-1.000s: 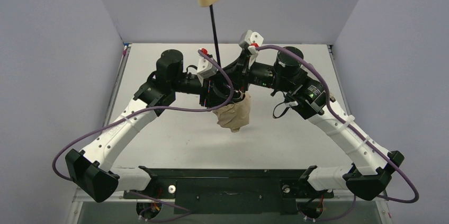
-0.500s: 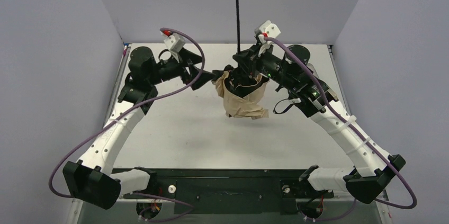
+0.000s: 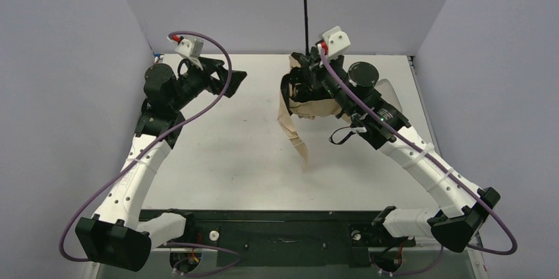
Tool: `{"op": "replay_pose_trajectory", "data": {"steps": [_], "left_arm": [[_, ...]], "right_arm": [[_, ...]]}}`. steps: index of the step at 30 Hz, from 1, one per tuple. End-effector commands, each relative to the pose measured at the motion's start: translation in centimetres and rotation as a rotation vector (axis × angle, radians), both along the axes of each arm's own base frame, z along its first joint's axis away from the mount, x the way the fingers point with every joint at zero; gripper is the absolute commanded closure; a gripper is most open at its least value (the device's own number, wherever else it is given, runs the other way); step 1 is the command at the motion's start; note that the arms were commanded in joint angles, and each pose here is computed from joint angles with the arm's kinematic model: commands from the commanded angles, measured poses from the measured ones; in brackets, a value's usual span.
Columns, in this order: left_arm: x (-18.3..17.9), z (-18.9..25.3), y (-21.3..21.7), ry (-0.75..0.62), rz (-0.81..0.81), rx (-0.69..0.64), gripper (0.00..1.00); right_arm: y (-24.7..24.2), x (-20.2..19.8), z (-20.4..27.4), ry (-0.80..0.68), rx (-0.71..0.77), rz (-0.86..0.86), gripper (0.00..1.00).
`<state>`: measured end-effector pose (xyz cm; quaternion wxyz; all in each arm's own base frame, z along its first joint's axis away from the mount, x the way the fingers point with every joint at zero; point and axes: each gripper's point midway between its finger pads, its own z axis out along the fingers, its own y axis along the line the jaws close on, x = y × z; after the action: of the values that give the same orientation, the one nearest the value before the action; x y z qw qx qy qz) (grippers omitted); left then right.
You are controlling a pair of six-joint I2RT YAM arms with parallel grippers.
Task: Open the umbrella
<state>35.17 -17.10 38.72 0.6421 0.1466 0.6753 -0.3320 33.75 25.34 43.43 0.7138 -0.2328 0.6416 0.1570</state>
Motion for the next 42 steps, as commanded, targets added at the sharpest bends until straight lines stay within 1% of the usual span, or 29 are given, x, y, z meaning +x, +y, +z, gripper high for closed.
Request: {"op": "replay_pose_trajectory", "data": {"steps": [1, 4, 6, 7, 8, 10, 11, 13, 14, 16, 19, 20, 21, 23, 24, 25, 26, 28, 29, 31, 32, 33, 34, 36, 38, 39, 40, 41, 42], "left_arm": [[-0.5, 1.3, 0.7, -0.025, 0.032, -0.025, 0.03], [-0.5, 1.7, 1.2, 0.001, 0.052, -0.054, 0.03], [-0.5, 2.2, 1.4, 0.004, 0.056, -0.058, 0.03], [-0.5, 2.2, 1.4, 0.003, 0.057, -0.056, 0.03], [-0.5, 2.2, 1.4, 0.003, 0.055, -0.055, 0.03], [-0.2, 1.9, 1.2, 0.007, 0.046, -0.053, 0.03], [-0.2, 2.0, 1.1, 0.008, 0.042, -0.058, 0.03], [-0.1, 2.1, 0.8, 0.012, 0.022, -0.064, 0.03], [-0.1, 2.2, 0.7, 0.01, 0.018, -0.065, 0.03], [-0.1, 2.4, 0.7, 0.011, 0.018, -0.067, 0.03], [-0.2, 2.4, 0.9, 0.011, 0.027, -0.066, 0.03], [-0.3, 2.5, 0.9, 0.009, 0.029, -0.067, 0.03], [-0.2, 2.4, 1.0, 0.011, 0.033, -0.067, 0.03], [-0.2, 2.4, 0.9, 0.011, 0.027, -0.067, 0.03], [-0.1, 2.2, 0.8, 0.014, 0.022, -0.066, 0.03], [0.0, 2.0, 0.6, 0.017, 0.006, -0.066, 0.03], [-0.1, 2.0, 0.3, 0.025, -0.01, -0.073, 0.03], [-0.1, 1.7, -0.1, 0.044, -0.037, -0.082, 0.03], [-0.1, 1.6, -0.2, 0.047, -0.044, -0.082, 0.03], [-0.2, 1.5, -0.2, 0.058, -0.045, -0.085, 0.03], [-0.1, 1.4, -0.1, 0.057, -0.037, -0.081, 0.03], [-0.1, 1.4, -0.1, 0.061, -0.033, -0.076, 0.03], [-0.1, 1.4, 0.0, 0.056, -0.032, -0.068, 0.03], [-0.1, 0.7, 0.0, 0.083, -0.032, -0.057, 0.03], [-0.1, 0.4, -0.2, 0.094, -0.046, -0.054, 0.03], [0.0, 0.1, -0.4, 0.103, -0.054, -0.053, 0.03], [-0.1, 0.3, -0.6, 0.104, -0.071, -0.055, 0.03], [0.0, 0.0, -0.8, 0.114, -0.079, -0.055, 0.03], [-0.2, 0.1, -1.0, 0.118, -0.095, -0.052, 0.03]], "right_arm": [[-0.3, -0.4, 4.5, -0.086, 0.147, 0.039, 1.0], [-6.5, 3.5, 4.6, -0.112, 0.119, -0.138, 1.0], [-8.5, 4.8, 4.6, -0.135, 0.081, -0.177, 1.0], [-8.7, 5.0, 4.5, -0.14, 0.066, -0.183, 1.0], [-8.0, 4.8, 4.4, -0.152, 0.059, -0.161, 1.0], [-4.6, 3.0, 3.8, -0.139, 0.067, -0.066, 1.0], [-1.3, 1.2, 2.7, -0.112, 0.066, 0.023, 1.0], [1.7, -1.5, 2.0, -0.088, 0.089, 0.126, 1.0], [1.7, -1.9, 2.2, -0.087, 0.103, 0.129, 1.0], [0.3, -0.6, 3.1, -0.089, 0.134, 0.073, 1.0], [-5.5, 3.3, 5.2, -0.133, 0.143, -0.087, 1.0], [-6.9, 4.2, 5.6, -0.145, 0.141, -0.126, 1.0], [-7.1, 4.4, 5.6, -0.149, 0.138, -0.134, 1.0], [-6.0, 3.6, 5.3, -0.14, 0.154, -0.094, 1.0], [-3.4, 2.3, 4.3, -0.116, 0.15, -0.028, 1.0], [-2.1, 1.1, 4.2, -0.11, 0.154, 0.007, 1.0], [0.8, -1.0, 3.2, -0.087, 0.148, 0.094, 1.0], [3.1, -3.4, 3.4, -0.086, 0.152, 0.167, 1.0], [3.0, -3.4, 3.6, -0.09, 0.156, 0.156, 1.0], [0.9, -1.1, 4.4, -0.117, 0.144, 0.085, 1.0], [-2.0, 1.2, 5.1, -0.147, 0.128, 0.003, 1.0], [-2.7, 2.4, 4.8, -0.152, 0.108, -0.018, 1.0], [-5.4, 4.1, 5.4, -0.177, 0.093, -0.086, 1.0], [-5.8, 5.0, 5.2, -0.176, 0.085, -0.098, 1.0], [-3.2, 3.7, 4.6, -0.139, 0.119, -0.033, 1.0], [-0.5, 1.9, 3.9, -0.116, 0.125, 0.035, 1.0], [0.8, 0.9, 3.6, -0.1, 0.138, 0.068, 1.0], [2.7, -1.1, 3.2, -0.091, 0.148, 0.131, 1.0], [3.0, -1.6, 3.2, -0.089, 0.151, 0.14, 1.0]]}}
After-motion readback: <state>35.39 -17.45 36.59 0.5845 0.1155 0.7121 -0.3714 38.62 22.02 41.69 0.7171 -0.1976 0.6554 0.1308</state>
